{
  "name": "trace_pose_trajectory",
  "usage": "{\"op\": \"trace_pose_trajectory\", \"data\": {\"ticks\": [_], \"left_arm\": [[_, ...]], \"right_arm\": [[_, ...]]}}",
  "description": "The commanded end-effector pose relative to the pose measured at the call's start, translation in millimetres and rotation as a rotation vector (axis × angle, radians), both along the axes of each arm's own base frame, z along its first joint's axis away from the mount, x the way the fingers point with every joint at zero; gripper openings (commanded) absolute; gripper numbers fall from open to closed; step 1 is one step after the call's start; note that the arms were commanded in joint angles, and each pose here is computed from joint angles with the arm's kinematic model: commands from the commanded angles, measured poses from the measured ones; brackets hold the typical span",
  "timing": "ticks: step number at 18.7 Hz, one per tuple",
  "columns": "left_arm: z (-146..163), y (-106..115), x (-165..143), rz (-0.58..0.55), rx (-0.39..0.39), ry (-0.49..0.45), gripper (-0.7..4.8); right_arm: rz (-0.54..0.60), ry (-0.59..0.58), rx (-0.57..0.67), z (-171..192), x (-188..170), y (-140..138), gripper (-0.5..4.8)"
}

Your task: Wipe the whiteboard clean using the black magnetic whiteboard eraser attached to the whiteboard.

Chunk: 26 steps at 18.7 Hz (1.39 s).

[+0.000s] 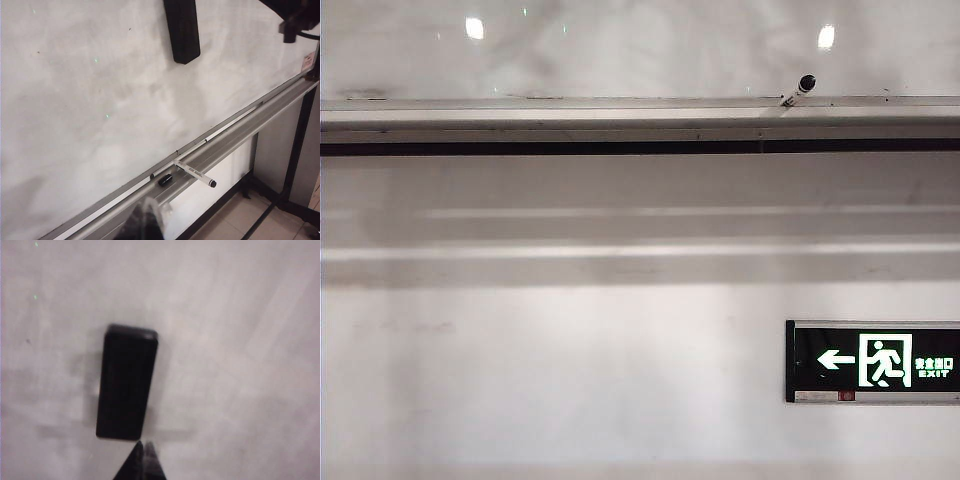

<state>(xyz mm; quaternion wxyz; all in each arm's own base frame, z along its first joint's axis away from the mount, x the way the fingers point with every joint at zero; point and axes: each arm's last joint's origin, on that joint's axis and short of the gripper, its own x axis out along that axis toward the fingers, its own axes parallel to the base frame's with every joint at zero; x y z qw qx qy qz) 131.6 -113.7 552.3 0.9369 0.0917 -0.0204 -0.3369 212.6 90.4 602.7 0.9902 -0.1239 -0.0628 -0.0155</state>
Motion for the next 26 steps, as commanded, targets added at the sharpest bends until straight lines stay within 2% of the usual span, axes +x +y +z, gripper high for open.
{"op": "trace_pose_trajectory", "data": {"ticks": [1, 2, 4, 6, 10, 14, 18, 21, 23, 26], "left_arm": [[3.5, 8.0, -9.2, 0.000, -0.015, -0.012, -0.06], [4.6, 11.6, -13.4, 0.001, -0.025, -0.011, -0.06], [3.8, 18.9, -20.9, 0.018, -0.054, 0.018, -0.06], [-7.3, 24.0, -25.5, 0.049, -0.049, 0.053, -0.06], [-51.0, 27.9, -28.7, 0.083, -0.038, 0.126, -0.06], [-93.0, 36.3, -37.7, 0.093, -0.096, 0.073, -0.06], [-142.0, 41.0, -42.1, 0.113, -0.101, 0.068, -0.06], [-174.8, 42.4, -43.4, 0.125, -0.169, 0.148, -0.06], [-191.5, 43.3, -44.5, 0.127, -0.166, 0.164, -0.06], [-218.6, 41.2, -42.1, 0.122, -0.126, 0.115, -0.06]], "right_arm": [[0.089, 0.018, 0.063, 1.5, -13.2, -4.1, -0.01], [0.122, 0.048, 0.094, -0.9, -15.3, -4.3, -0.01], [0.149, 0.128, 0.064, -8.7, -16.5, -3.8, -0.01], [0.182, 0.214, 0.032, -17.1, -18.3, -3.6, -0.01], [0.208, 0.261, 0.032, -27.6, -25.8, -6.4, -0.01], [0.245, 0.326, 0.048, -62.4, -38.1, -11.1, -0.01], [0.281, 0.234, 0.134, -118.1, -58.1, -20.2, -0.01], [0.286, 0.146, 0.162, -173.1, -71.3, -26.9, -0.01], [0.279, 0.147, 0.162, -211.3, -77.4, -30.2, -0.01], [0.273, 0.204, 0.155, -267.2, -84.9, -33.9, 0.00]]}}
